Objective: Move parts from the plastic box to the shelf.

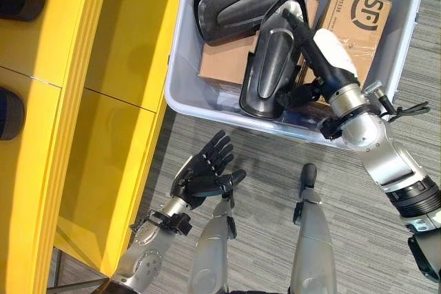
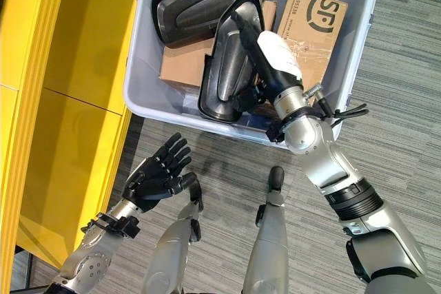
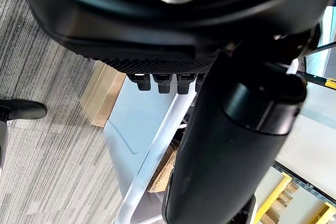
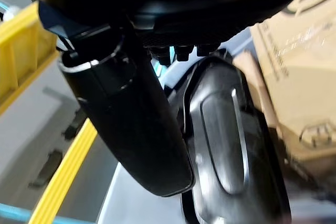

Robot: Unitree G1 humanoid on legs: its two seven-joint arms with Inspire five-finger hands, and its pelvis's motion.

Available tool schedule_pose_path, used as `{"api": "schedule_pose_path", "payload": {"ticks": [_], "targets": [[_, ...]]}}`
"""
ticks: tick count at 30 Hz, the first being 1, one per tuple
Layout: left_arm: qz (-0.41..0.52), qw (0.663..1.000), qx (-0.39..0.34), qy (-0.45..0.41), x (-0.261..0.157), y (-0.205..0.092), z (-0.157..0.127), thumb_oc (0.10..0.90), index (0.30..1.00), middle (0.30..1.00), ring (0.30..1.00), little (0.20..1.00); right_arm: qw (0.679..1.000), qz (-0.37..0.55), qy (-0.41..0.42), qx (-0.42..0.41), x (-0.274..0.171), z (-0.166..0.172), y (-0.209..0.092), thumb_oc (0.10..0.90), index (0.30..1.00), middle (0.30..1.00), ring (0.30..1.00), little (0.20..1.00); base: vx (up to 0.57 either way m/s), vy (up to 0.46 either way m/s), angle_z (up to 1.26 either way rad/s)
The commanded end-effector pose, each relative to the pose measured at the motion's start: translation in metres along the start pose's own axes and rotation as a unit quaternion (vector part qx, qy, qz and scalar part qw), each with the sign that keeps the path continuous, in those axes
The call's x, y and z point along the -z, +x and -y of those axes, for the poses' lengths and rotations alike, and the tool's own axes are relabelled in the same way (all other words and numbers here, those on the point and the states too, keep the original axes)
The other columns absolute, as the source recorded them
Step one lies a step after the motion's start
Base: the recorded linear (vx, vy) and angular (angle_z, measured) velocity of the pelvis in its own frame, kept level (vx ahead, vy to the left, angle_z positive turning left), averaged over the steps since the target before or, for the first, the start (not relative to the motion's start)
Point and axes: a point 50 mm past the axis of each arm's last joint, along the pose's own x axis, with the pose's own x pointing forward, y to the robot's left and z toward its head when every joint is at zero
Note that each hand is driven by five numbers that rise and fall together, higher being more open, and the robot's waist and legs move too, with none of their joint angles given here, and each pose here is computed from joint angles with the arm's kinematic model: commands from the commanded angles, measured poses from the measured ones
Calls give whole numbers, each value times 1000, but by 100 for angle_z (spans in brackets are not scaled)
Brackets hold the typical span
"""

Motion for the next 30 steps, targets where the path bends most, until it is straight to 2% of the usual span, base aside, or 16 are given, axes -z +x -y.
{"api": "schedule_pose_path", "payload": {"ticks": [1,4,5,6,8,11,12,15,17,19,22,26,28,30], "targets": [[42,996,73,28,-20,-3,21,900,1000,1000,1000,1000,995,94,19,7,-44,28,18,900,1000,1000,1000,1000,-1,-37,2],[38,996,71,32,-20,-4,19,900,1000,1000,1000,1000,992,112,58,-30,-47,22,16,900,1000,1000,1000,1000,5,-26,2],[37,996,69,36,-20,-4,18,900,1000,1000,1000,1000,985,121,111,-43,-51,20,14,900,1000,1000,1000,1000,8,-44,3],[36,996,68,37,-20,-4,18,900,1000,1000,1000,1000,982,126,130,-47,-53,19,14,900,1000,1000,1000,1000,9,-52,4],[37,997,65,37,-20,-5,17,900,1000,1000,1000,1000,943,171,275,-81,-71,15,5,900,1000,1000,1000,1000,14,-38,7],[39,996,62,41,-20,-6,15,900,1000,1000,1000,1000,911,184,353,-110,-83,5,-3,900,1000,1000,1000,1000,32,-3,1],[35,997,59,39,-17,-8,15,900,1000,1000,1000,1000,894,160,402,-120,-82,-4,-7,900,1000,1000,1000,1000,83,14,-1],[39,997,53,37,-19,-10,14,900,1000,1000,1000,1000,867,114,463,-145,-79,-22,-13,900,1000,1000,1000,1000,29,6,0],[41,997,51,37,-19,-10,13,900,1000,1000,1000,1000,862,90,479,-140,-74,-32,-16,900,1000,1000,1000,1000,0,0,0],[38,997,51,39,-17,-11,13,900,1000,1000,1000,1000,833,49,530,-148,-65,-47,-17,900,1000,1000,1000,1000,4,-17,1],[37,997,52,39,-15,-12,11,900,1000,1000,1000,1000,825,33,547,-139,-58,-54,-14,900,1000,1000,1000,1000,4,-21,0],[31,997,57,42,-14,-12,13,900,1000,1000,1000,1000,799,-17,592,-106,-39,-58,-3,900,1000,1000,1000,1000,9,-36,-1],[27,997,60,40,-12,-11,13,900,1000,1000,1000,1000,779,-39,624,-47,-21,-45,9,900,1000,1000,1000,1000,0,0,0],[25,997,63,37,-11,-11,13,900,1000,1000,1000,1000,779,-29,626,-26,-16,-35,16,900,1000,1000,1000,1000,0,0,0]]}}
